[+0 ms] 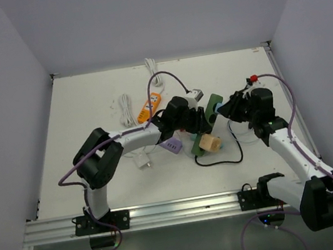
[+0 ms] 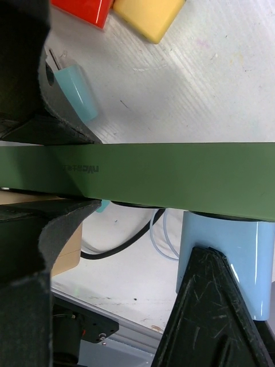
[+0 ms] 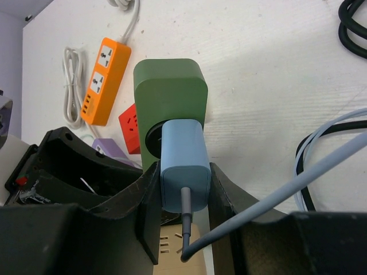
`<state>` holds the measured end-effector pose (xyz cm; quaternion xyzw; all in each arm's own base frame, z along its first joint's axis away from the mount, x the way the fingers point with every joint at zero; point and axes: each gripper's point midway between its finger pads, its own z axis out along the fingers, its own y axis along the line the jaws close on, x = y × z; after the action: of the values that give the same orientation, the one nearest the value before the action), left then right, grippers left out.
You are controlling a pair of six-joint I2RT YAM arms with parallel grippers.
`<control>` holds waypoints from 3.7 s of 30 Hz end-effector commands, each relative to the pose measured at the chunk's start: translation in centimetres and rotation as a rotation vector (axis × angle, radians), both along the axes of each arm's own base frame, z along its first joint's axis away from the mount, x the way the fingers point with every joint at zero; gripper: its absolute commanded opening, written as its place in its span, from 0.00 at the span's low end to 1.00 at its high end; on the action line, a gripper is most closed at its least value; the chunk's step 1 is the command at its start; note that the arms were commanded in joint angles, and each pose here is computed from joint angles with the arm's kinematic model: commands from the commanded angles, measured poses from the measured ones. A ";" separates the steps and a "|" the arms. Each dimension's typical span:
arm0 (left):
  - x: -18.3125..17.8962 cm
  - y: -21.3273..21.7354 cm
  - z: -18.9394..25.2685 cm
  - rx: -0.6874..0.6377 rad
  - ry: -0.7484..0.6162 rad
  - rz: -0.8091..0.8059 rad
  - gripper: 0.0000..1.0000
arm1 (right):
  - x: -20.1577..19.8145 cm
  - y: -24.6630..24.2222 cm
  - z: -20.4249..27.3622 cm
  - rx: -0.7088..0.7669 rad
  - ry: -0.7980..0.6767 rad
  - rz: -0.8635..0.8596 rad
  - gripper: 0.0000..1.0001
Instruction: Pull the plug off the socket
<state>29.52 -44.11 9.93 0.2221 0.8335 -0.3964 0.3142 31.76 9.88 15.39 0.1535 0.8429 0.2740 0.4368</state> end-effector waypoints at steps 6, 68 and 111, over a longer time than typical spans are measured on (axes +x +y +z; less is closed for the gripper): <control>2.3 1.4 2.0 -0.215 0.052 0.058 0.00 | -0.4 0.4 1.6 -0.019 -0.055 0.039 0.00; 4.5 3.2 4.4 -0.257 0.021 0.028 0.00 | -0.2 -1.0 1.9 0.019 -0.053 -0.019 0.00; 2.9 3.9 6.9 -0.189 -0.048 0.032 0.00 | 11.5 -2.5 -6.1 0.110 0.249 -0.006 0.80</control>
<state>30.87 -39.02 11.17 0.1796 0.8300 -0.4337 0.3014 44.36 7.30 6.01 0.2318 0.8762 0.2980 0.2994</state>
